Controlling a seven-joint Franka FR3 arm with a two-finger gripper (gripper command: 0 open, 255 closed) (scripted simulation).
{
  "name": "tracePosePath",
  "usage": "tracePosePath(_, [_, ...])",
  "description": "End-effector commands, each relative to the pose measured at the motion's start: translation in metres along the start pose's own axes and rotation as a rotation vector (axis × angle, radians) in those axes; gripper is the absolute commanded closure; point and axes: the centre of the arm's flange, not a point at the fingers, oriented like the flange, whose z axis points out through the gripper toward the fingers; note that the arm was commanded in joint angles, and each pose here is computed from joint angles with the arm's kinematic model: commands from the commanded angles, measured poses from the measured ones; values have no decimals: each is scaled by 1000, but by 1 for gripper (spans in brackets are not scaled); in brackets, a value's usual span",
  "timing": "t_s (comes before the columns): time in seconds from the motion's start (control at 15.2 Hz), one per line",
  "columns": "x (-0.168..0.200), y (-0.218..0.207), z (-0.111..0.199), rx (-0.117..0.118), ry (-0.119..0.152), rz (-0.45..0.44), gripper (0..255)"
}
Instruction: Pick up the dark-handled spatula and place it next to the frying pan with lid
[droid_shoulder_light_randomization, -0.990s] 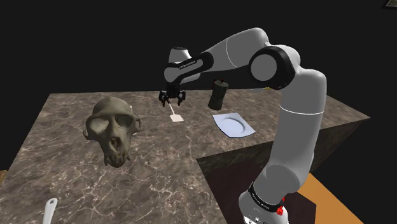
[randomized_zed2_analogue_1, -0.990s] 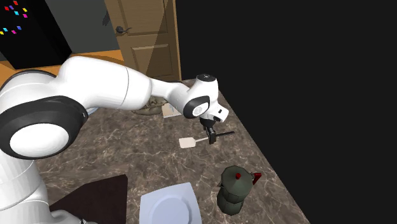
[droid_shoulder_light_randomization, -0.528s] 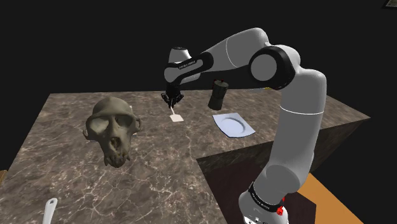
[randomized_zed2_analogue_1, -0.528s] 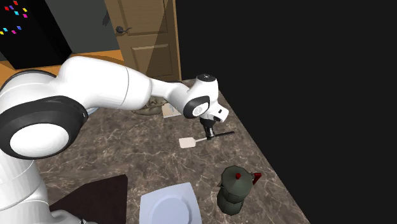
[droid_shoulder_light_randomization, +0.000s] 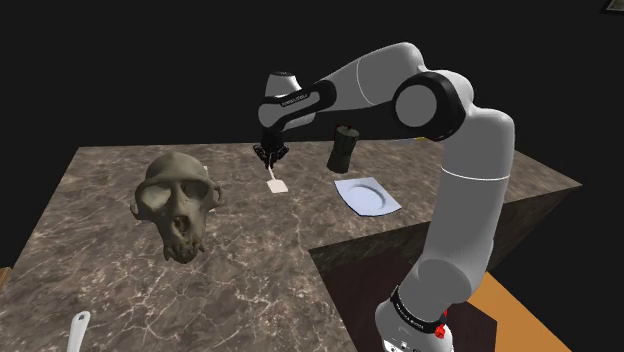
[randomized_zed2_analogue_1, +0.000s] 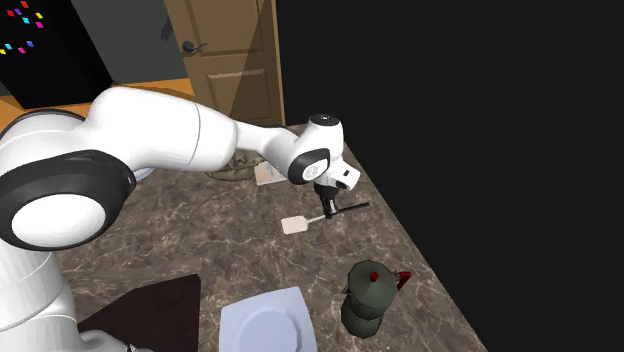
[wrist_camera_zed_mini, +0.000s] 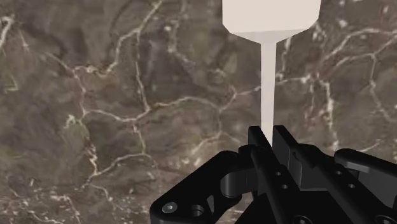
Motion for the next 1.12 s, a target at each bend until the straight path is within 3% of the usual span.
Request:
tracePosePath(0.0, [0,0,-9,0,0,0,255])
tracePosePath(1.06, [6,0,-94,0,0,0,255])
